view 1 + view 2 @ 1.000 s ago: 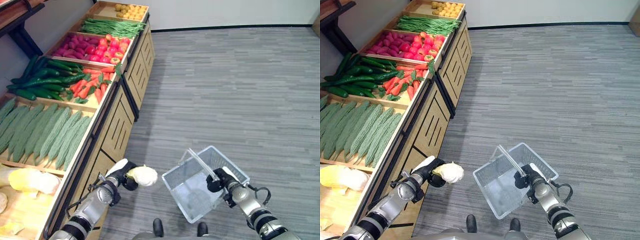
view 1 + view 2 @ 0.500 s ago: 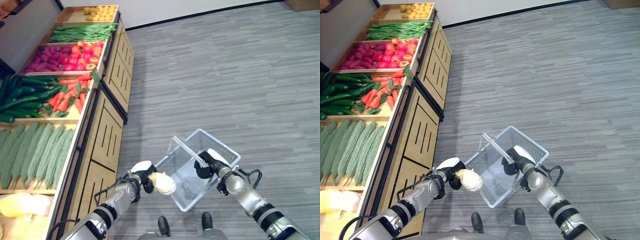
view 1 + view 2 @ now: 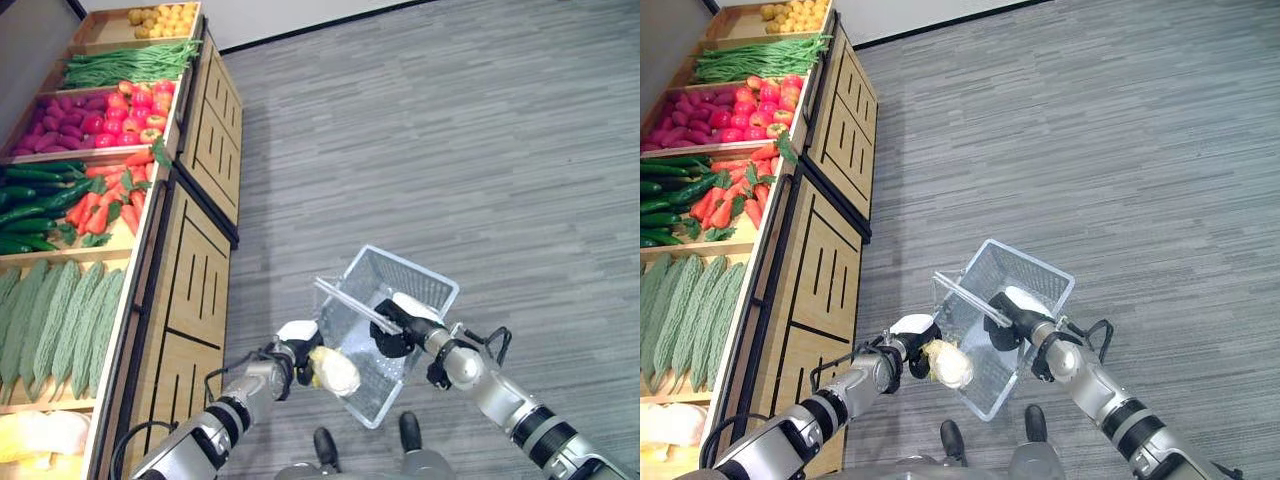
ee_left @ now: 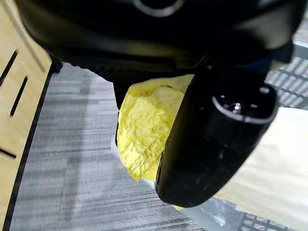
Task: Get the vegetables into the basket
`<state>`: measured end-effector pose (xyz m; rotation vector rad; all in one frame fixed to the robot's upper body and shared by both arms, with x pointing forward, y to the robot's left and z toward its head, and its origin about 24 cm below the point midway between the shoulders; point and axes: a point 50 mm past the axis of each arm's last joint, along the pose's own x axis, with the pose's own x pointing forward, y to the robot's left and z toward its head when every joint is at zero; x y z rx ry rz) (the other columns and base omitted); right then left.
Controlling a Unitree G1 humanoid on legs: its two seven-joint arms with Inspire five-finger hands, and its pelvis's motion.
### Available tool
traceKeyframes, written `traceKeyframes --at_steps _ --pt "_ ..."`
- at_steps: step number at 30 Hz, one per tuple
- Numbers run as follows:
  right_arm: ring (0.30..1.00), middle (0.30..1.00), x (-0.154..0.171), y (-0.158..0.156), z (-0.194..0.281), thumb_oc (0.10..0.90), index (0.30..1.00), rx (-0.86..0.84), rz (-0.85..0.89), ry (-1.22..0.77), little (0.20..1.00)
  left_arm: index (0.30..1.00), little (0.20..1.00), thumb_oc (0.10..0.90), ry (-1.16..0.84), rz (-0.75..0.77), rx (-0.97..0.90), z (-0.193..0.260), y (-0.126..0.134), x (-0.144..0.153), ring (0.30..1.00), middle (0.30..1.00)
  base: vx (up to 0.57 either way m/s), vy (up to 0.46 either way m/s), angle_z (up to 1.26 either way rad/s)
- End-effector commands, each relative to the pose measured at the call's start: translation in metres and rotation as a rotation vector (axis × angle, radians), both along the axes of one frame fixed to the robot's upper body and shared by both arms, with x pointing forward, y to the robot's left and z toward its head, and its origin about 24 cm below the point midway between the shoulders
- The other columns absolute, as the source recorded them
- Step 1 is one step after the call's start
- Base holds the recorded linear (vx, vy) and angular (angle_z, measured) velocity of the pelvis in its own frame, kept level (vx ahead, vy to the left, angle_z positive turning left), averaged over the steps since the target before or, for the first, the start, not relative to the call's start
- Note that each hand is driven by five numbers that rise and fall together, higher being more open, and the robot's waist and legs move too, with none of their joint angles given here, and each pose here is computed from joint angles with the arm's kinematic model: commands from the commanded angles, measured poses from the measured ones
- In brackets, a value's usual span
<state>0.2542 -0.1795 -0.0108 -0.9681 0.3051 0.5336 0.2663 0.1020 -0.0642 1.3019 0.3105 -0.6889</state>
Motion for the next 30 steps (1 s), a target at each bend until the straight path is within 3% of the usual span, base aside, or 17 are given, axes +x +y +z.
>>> traceKeyframes --at_steps 1,7,9,16,17,30 --pt "0.300 0.300 0.028 0.067 0.081 0.400 0.300 0.247 0.279 -0.312 0.300 0.300 0.300 0.400 -0.140 -0.052 0.075 0.028 -0.003 0.036 0.300 0.300 -0.01 -0.010 -0.10" --pt "0.300 0.300 0.018 0.073 0.107 0.400 0.300 0.445 0.332 -0.307 0.300 0.300 0.300 0.400 -0.161 -0.121 0.134 0.028 -0.012 0.038 0.300 0.300 -0.02 -0.014 -0.15" --pt "0.300 0.300 0.016 0.071 0.124 0.400 0.300 0.456 0.363 -0.356 0.300 0.300 0.300 0.400 -0.159 -0.103 0.165 0.028 0.013 0.037 0.300 0.300 0.01 -0.020 -0.09" --pt "0.300 0.300 0.005 0.071 0.154 0.400 0.300 0.525 0.428 -0.465 0.300 0.300 0.300 0.400 -0.136 -0.160 0.156 0.023 0.013 0.024 0.300 0.300 0.00 -0.004 -0.02" --pt "0.300 0.300 0.001 0.071 0.162 0.400 0.300 0.528 0.452 -0.501 0.300 1.000 1.000 0.900 -0.116 -0.167 0.159 0.018 0.017 0.018 1.000 1.000 0.00 0.000 0.00" --pt "0.300 0.300 0.000 0.070 0.165 0.400 0.300 0.477 0.465 -0.528 0.300 1.000 1.000 0.900 -0.130 -0.185 0.106 0.026 0.018 0.014 1.000 1.000 -0.01 0.009 0.04"
